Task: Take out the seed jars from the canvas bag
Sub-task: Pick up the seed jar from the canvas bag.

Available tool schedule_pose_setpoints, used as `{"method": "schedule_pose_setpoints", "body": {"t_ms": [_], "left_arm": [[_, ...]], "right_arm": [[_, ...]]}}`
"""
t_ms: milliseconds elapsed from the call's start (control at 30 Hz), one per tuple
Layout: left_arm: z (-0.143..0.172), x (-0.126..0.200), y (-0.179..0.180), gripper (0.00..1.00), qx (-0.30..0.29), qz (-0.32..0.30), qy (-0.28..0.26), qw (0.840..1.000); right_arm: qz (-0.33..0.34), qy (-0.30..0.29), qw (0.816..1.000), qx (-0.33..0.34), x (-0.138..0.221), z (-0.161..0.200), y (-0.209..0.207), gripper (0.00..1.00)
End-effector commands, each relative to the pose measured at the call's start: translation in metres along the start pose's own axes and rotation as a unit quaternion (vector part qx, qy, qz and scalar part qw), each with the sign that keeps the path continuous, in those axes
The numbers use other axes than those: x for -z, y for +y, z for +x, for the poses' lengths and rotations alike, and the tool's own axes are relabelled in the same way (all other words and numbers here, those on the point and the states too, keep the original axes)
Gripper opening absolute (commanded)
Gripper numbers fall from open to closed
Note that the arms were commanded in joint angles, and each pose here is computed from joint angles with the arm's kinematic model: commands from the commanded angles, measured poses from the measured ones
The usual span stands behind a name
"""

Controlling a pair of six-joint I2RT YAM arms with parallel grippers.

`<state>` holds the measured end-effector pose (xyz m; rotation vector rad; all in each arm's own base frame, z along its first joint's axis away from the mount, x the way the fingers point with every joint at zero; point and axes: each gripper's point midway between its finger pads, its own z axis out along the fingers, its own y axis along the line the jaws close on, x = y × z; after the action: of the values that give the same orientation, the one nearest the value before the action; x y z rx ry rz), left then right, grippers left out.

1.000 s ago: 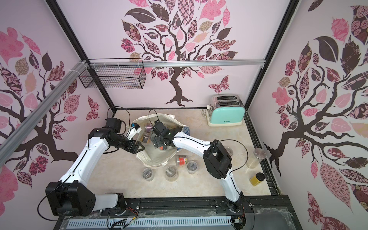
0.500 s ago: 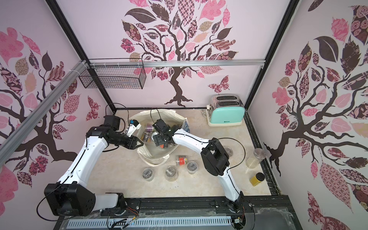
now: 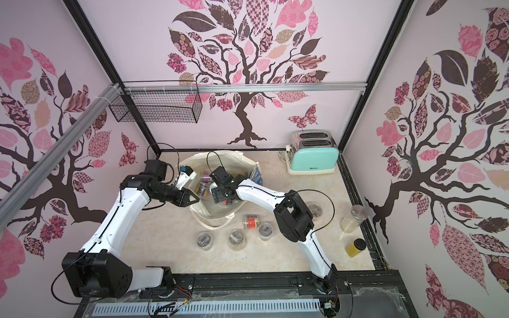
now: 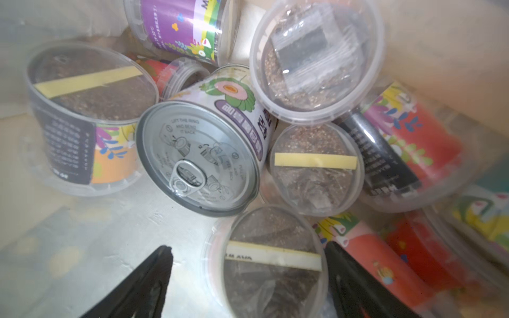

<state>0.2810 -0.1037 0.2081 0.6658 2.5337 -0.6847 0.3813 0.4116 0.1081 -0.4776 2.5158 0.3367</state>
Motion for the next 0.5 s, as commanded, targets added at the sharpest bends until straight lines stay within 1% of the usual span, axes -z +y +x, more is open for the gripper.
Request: {"method": "schedule_pose_setpoints", "body": {"t_ms": [0,233,333,467], "left_arm": [[0.0016,-0.0037,-0.0053,0.28,-0.001,0.019,0.006,1.0],[0.0014,-0.0069,-0.0078,0.26,0.008,0.034,0.007,0.999],[0.0028,-0.0089,-0.0123,0.23,0.011,0.05,0.007,0.999],[0.0029,-0.0095,-0.013,0.2,0.014,0.053,0.007,0.998]], "right_arm": [[0.008,0.042,0.999,-0.017,-0.0201,0.0214,-0.0057,0.89],[-0.003,0.048,0.998,-0.035,-0.0217,0.0241,-0.0014,0.87],[-0.014,0.049,0.998,-0.038,-0.0223,0.0237,0.0028,0.86],[-0.016,0.045,0.998,-0.044,-0.0206,0.0211,0.0041,0.86]]}}
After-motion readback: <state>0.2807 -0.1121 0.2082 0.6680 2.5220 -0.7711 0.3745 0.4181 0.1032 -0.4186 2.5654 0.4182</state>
